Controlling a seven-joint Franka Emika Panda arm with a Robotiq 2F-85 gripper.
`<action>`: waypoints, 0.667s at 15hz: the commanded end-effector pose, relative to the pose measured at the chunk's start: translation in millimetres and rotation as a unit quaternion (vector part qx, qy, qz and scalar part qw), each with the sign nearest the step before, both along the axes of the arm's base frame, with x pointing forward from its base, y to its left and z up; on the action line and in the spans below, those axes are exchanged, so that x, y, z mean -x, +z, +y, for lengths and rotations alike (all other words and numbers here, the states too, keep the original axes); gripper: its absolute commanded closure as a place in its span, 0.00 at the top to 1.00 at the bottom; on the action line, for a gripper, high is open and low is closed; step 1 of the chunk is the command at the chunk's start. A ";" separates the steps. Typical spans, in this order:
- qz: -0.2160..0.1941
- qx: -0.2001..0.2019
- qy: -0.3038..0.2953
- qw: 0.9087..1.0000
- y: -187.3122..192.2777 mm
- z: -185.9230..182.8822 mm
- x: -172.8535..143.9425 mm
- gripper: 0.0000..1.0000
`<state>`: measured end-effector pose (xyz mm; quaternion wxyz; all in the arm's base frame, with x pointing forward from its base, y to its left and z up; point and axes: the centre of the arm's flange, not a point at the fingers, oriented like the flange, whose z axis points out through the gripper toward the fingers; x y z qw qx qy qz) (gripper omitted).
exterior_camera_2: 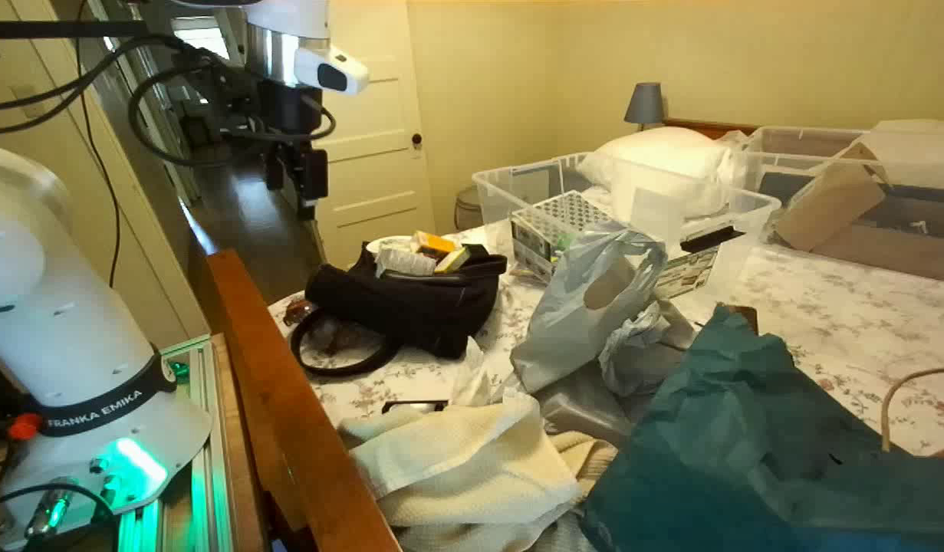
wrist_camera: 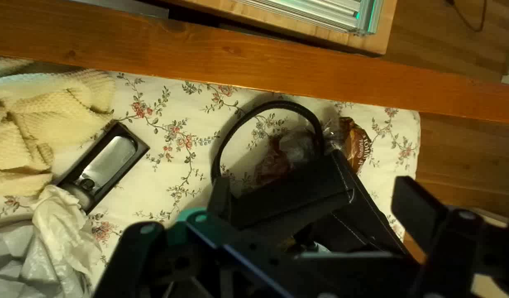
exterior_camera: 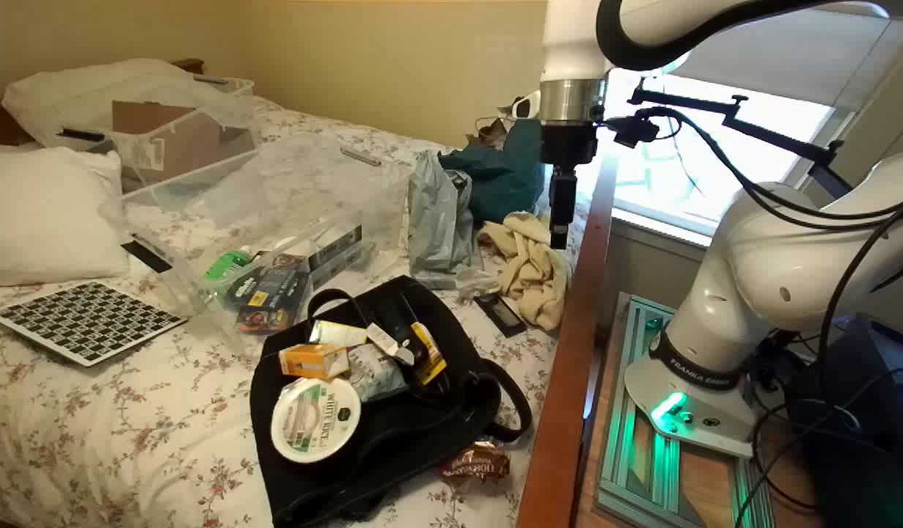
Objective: Put the white box in the clear container at the front.
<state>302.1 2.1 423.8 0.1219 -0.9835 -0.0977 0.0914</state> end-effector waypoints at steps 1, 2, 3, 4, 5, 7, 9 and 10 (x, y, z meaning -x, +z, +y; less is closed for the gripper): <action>0.000 0.000 0.000 1.000 0.0 0.0 0.0 1.00; 0.000 0.000 0.000 1.000 0.0 0.0 0.0 1.00; 0.002 -0.008 0.000 1.000 -3.1 11.4 -3.3 1.00; 0.010 -0.020 -0.008 1.000 -5.7 26.7 -7.1 1.00; 0.015 -0.032 -0.020 0.999 -7.9 40.2 -9.5 1.00; 0.010 -0.047 -0.039 0.998 -13.3 76.4 -15.2 1.00; -0.021 -0.046 -0.068 0.996 -18.4 113.7 -23.8 1.00; -0.043 -0.047 -0.084 0.994 -20.6 130.6 -29.0 1.00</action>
